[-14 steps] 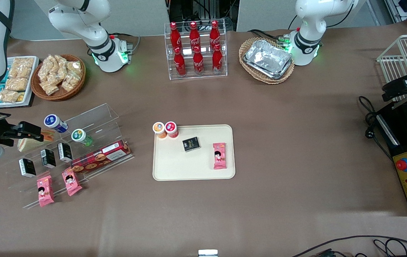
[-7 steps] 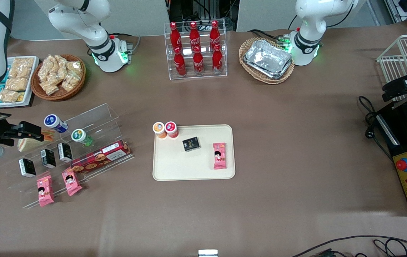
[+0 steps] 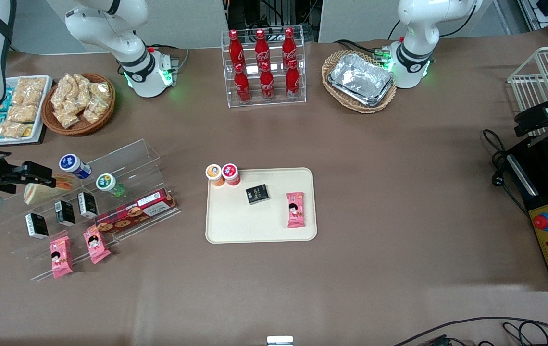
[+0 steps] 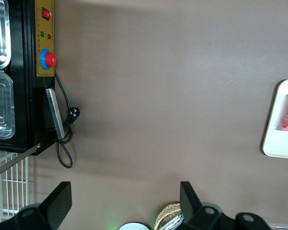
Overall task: Place sandwich on tray
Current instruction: 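Move the right gripper over the acrylic rack toward the wrapped sandwich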
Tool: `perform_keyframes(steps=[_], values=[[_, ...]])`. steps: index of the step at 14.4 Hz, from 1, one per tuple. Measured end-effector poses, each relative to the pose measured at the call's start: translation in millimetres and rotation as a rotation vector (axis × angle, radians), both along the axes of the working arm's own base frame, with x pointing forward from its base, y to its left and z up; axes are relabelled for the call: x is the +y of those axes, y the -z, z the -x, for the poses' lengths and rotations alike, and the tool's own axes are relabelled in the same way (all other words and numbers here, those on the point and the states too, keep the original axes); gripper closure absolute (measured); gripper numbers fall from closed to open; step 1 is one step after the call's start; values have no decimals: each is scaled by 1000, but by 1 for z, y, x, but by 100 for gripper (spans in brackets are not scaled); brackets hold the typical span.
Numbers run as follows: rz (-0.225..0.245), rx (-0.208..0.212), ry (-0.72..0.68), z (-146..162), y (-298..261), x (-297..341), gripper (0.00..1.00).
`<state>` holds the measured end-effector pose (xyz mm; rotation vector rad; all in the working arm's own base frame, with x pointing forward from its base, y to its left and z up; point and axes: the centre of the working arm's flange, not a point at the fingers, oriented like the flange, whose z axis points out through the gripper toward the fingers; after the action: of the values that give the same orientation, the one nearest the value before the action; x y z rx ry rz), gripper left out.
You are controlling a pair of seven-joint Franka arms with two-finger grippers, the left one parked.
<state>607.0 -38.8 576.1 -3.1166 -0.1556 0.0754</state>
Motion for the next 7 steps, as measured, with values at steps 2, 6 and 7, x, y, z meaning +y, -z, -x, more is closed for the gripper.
perform_keyframes(steps=[2,6,7], values=[[4,4,-5,5,-1,-3,0],[3,9,15,10,0,-18,0],[3,10,22,11,0,-23,0]])
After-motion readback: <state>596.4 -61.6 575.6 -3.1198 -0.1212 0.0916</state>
